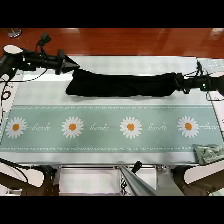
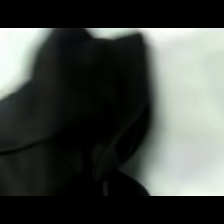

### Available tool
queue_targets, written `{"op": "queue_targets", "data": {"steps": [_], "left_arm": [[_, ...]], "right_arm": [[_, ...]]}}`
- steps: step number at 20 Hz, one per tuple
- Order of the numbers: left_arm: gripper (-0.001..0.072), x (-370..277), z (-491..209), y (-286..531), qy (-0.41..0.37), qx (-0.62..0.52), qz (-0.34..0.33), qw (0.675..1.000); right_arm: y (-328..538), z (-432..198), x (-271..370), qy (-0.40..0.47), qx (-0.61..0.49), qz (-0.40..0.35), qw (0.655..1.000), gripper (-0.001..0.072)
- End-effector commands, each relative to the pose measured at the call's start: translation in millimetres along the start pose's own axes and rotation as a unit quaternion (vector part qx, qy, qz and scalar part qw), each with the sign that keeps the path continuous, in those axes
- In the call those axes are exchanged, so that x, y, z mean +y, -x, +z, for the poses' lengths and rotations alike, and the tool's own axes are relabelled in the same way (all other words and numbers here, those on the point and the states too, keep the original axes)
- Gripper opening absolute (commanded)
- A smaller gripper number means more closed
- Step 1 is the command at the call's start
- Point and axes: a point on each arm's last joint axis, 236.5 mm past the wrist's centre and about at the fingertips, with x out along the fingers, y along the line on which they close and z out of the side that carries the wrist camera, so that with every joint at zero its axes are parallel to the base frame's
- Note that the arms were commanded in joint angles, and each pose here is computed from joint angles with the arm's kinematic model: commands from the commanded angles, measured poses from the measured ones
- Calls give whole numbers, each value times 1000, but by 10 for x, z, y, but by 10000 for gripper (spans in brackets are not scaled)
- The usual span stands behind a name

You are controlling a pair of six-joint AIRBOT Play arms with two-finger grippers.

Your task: Fold the shirts.

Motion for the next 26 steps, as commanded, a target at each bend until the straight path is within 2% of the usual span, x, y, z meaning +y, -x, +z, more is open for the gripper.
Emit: {"op": "queue_targets", "data": {"steps": [1, 4, 5, 7, 10, 16, 24, 26], "left_arm": [[20, -271, -115, -304, -29, 12, -5, 1000], [30, -587, -294, -808, -60, 17, -2, 998], [21, -527, -218, -861, -50, -7, 33, 998], [21, -472, -172, -883, -43, -26, 72, 996], [20, -596, -124, -769, -68, -39, 72, 994], [19, -829, -203, -624, -106, -35, 71, 991], [19, -1245, -789, -1258, -198, 5, 90, 976], [19, -1155, -889, -1397, -203, 14, 116, 972]], "right_arm": [[438, 105, 522, 77, -40, 20, 996, 37], [1021, 70, 1031, 148, -79, 21, 986, 37], [1162, 20, 1161, 174, -87, 14, 981, 37], [1413, -106, 1361, 221, -99, -8, 970, 37], [1721, -217, 1509, 256, -123, -44, 958, 37], [1835, -407, 1532, 263, -103, -52, 958, 37], [1805, -583, 1488, 258, -64, -51, 963, 37], [1809, -688, 1472, 259, -44, -50, 964, 37]]}}
